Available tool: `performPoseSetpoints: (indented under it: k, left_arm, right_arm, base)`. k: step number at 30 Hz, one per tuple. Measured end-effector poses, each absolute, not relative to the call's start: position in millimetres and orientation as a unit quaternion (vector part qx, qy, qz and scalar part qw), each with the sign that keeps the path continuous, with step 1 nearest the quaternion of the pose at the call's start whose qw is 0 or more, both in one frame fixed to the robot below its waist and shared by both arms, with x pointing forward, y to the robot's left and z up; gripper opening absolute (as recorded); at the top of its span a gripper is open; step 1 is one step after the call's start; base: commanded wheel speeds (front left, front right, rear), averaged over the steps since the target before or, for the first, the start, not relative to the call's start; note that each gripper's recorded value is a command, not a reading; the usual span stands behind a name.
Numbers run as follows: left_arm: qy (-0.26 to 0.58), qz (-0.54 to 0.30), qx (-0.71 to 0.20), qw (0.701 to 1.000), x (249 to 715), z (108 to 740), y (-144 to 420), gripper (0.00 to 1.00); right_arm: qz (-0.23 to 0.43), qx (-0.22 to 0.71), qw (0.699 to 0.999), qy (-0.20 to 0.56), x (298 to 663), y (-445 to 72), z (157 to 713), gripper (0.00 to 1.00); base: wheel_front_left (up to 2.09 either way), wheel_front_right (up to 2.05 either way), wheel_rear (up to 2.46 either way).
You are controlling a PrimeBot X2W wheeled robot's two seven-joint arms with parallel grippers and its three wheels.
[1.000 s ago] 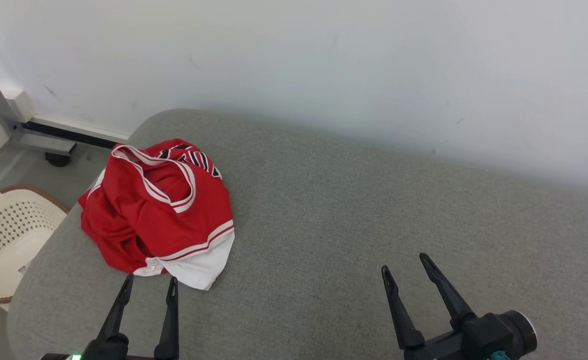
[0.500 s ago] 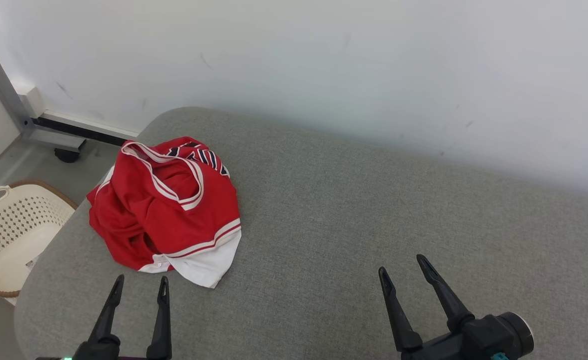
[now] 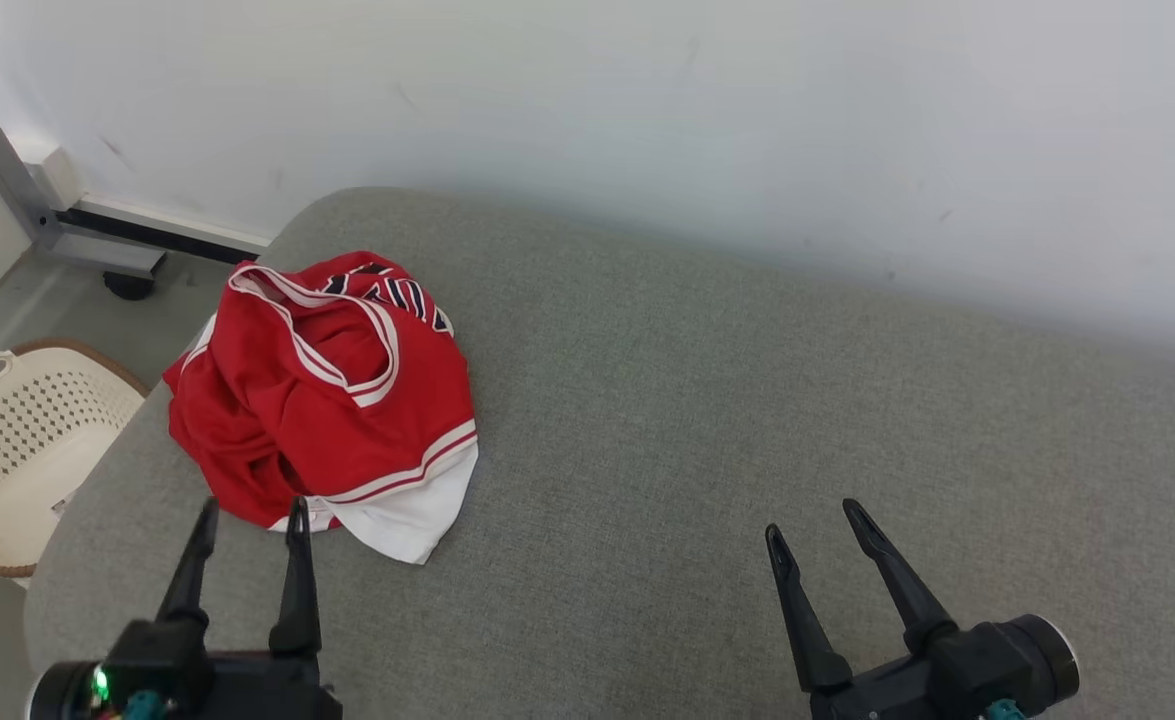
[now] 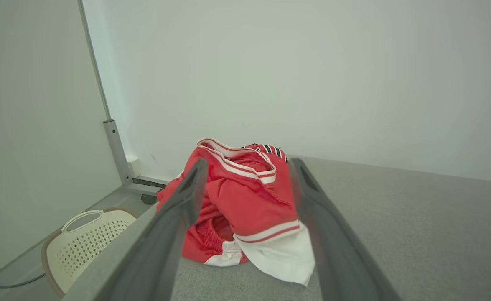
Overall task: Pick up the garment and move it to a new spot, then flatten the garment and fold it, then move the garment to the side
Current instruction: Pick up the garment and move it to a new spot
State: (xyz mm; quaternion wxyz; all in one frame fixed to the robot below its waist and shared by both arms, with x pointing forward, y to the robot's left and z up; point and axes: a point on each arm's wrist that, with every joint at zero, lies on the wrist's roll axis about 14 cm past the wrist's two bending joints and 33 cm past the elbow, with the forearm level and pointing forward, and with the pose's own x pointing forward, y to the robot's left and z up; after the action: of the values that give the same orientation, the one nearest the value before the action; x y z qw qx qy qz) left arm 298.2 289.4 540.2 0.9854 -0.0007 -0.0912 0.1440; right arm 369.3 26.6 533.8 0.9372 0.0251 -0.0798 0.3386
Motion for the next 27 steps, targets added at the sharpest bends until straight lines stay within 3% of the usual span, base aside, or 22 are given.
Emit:
performPoseSetpoints:
  k: [10, 17, 21, 27]
  left_arm:
    - [-0.065, 0.124, 0.019, 0.990, 374, 553, 322, 1.00]
    - [-0.031, 0.125, -0.023, 0.991, 438, 568, 350, 1.00]
    - [0.018, 0.113, -0.047, 0.992, 470, 563, 354, 1.00]
    - [0.157, 0.092, -0.066, 0.981, 504, 523, 352, 1.00]
  right_arm:
    - [0.336, 0.009, 0.939, -0.070, 397, 27, 517, 1.00]
    - [0.325, -0.006, 0.944, -0.050, 420, 15, 493, 1.00]
    - [0.318, -0.014, 0.947, -0.036, 431, 7, 476, 1.00]
    - [0.309, -0.016, 0.951, -0.024, 449, -1, 457, 1.00]
  base:
    - [0.00, 0.00, 0.00]
    - [0.00, 0.00, 0.00]
    - [0.00, 0.00, 0.00]
    - [0.00, 0.00, 0.00]
